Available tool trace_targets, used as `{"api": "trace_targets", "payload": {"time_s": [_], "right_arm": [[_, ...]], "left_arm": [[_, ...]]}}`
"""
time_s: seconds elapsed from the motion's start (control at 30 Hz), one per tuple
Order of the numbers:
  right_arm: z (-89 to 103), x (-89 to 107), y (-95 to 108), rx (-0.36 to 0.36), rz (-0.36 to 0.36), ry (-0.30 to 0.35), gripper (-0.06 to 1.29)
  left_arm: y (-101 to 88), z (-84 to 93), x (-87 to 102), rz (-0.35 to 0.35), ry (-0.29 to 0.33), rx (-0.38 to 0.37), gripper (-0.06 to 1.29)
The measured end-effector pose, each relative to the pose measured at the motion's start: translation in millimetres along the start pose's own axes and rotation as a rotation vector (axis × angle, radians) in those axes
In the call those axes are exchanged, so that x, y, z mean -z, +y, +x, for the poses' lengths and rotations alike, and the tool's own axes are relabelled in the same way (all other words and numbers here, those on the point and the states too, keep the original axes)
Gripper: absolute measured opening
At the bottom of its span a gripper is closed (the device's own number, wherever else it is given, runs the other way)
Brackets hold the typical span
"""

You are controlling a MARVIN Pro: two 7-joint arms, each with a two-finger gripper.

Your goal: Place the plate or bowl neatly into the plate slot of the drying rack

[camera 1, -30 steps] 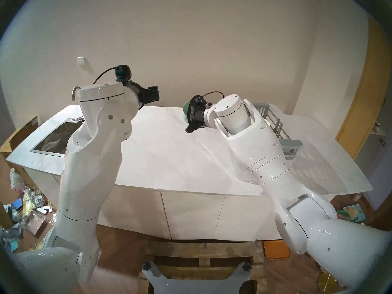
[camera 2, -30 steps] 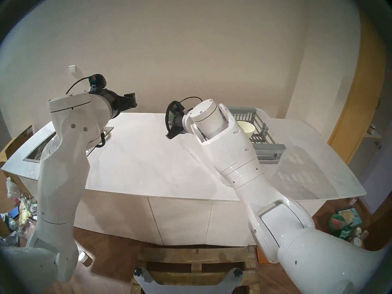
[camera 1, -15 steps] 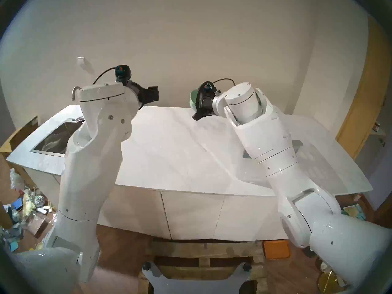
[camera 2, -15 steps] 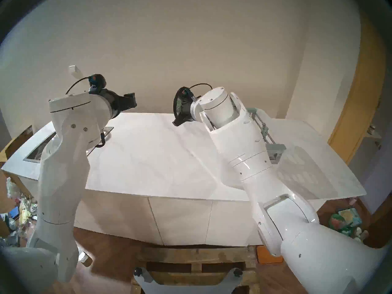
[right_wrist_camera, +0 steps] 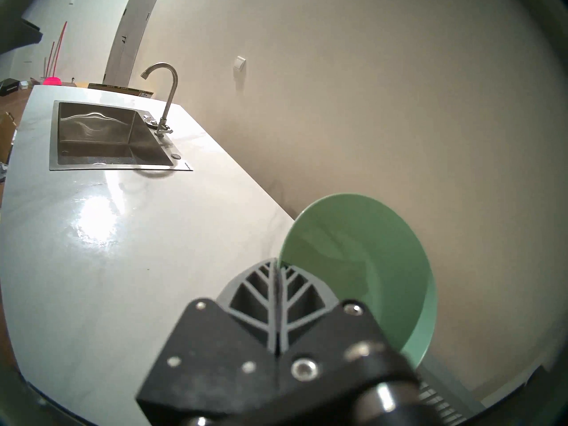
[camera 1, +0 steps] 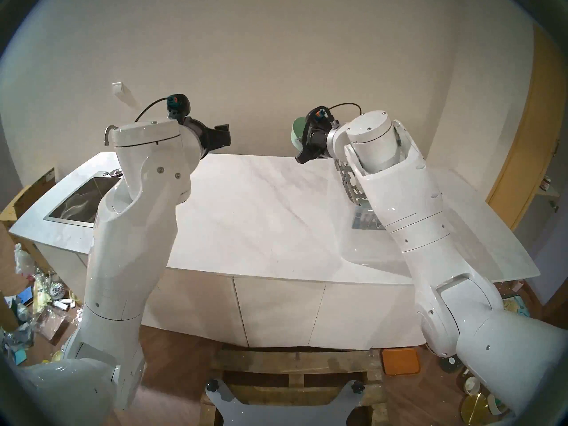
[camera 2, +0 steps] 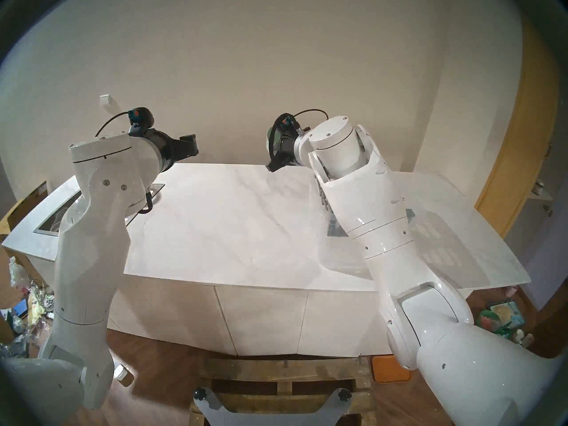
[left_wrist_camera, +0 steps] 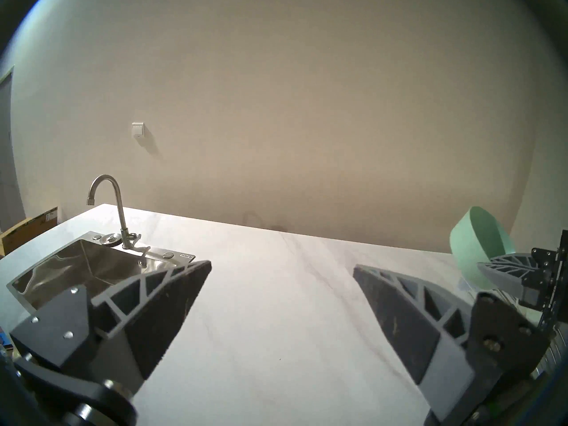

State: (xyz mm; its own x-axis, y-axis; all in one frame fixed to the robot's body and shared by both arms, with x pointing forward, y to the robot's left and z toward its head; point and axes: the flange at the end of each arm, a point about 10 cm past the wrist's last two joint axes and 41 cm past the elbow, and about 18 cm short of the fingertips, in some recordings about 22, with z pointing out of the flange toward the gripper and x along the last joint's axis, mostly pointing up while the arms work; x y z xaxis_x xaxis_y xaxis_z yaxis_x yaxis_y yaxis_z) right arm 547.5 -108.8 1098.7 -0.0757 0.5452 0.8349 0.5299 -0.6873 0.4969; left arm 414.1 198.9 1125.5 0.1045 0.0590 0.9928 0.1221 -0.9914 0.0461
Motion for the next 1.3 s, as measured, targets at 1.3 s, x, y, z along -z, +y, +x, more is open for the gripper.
{"api": "trace_targets", "payload": {"time_s": [1.3], "right_arm": [[-110.5,52.8,85.5,-0.114,-0.133,-0.154,-0.02]], "left_arm": [[1.7,-0.3,0.0,-0.020,-0.009,0.005,1.26]]}}
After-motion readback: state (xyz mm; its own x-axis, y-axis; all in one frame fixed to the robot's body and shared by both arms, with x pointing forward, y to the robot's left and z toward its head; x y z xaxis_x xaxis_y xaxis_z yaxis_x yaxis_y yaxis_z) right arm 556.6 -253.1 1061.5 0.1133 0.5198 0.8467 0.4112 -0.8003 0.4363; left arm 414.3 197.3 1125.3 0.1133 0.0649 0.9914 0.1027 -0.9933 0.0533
